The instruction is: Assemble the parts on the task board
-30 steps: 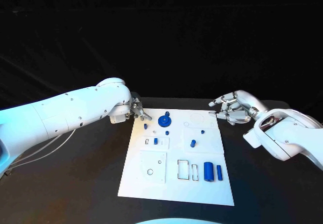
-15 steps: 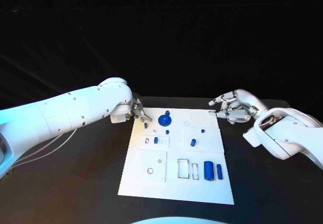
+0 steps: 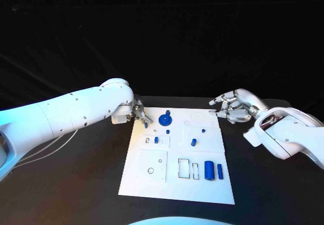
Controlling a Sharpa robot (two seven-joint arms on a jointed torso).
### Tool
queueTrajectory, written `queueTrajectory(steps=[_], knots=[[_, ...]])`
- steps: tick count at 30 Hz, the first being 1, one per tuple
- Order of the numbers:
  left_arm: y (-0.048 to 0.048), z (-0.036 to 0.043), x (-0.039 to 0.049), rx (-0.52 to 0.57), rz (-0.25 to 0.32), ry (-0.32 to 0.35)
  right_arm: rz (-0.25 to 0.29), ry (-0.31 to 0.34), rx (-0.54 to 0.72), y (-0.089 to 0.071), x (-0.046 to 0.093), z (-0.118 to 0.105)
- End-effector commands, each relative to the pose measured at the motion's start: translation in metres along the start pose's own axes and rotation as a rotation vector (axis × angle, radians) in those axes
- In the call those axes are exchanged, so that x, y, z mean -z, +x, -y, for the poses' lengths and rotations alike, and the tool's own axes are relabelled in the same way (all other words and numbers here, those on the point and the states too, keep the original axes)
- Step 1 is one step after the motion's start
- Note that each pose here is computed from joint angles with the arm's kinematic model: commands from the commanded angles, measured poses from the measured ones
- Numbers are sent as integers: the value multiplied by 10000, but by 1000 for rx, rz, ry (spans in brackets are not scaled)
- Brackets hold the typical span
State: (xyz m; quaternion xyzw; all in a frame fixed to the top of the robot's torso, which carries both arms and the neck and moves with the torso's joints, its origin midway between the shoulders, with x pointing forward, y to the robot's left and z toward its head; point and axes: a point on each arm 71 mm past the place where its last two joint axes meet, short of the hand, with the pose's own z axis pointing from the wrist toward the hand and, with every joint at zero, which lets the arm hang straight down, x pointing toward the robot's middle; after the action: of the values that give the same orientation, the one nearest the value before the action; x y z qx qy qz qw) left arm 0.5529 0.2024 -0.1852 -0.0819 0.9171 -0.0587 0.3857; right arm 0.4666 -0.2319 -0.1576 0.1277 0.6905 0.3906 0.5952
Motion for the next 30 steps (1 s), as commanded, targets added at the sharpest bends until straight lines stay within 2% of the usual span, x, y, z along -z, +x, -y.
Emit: queueTrajectory(steps=[1,11,30], knots=[[19,12,-7,-17,-20,1,-2,-11,6,6,0,-9],[31,-10,-31,-15,-28,-8,-2,-12,6,8,0,-10],[54,1,-45,-3,-45,-4,-4,-12,5,15,-1,-14]])
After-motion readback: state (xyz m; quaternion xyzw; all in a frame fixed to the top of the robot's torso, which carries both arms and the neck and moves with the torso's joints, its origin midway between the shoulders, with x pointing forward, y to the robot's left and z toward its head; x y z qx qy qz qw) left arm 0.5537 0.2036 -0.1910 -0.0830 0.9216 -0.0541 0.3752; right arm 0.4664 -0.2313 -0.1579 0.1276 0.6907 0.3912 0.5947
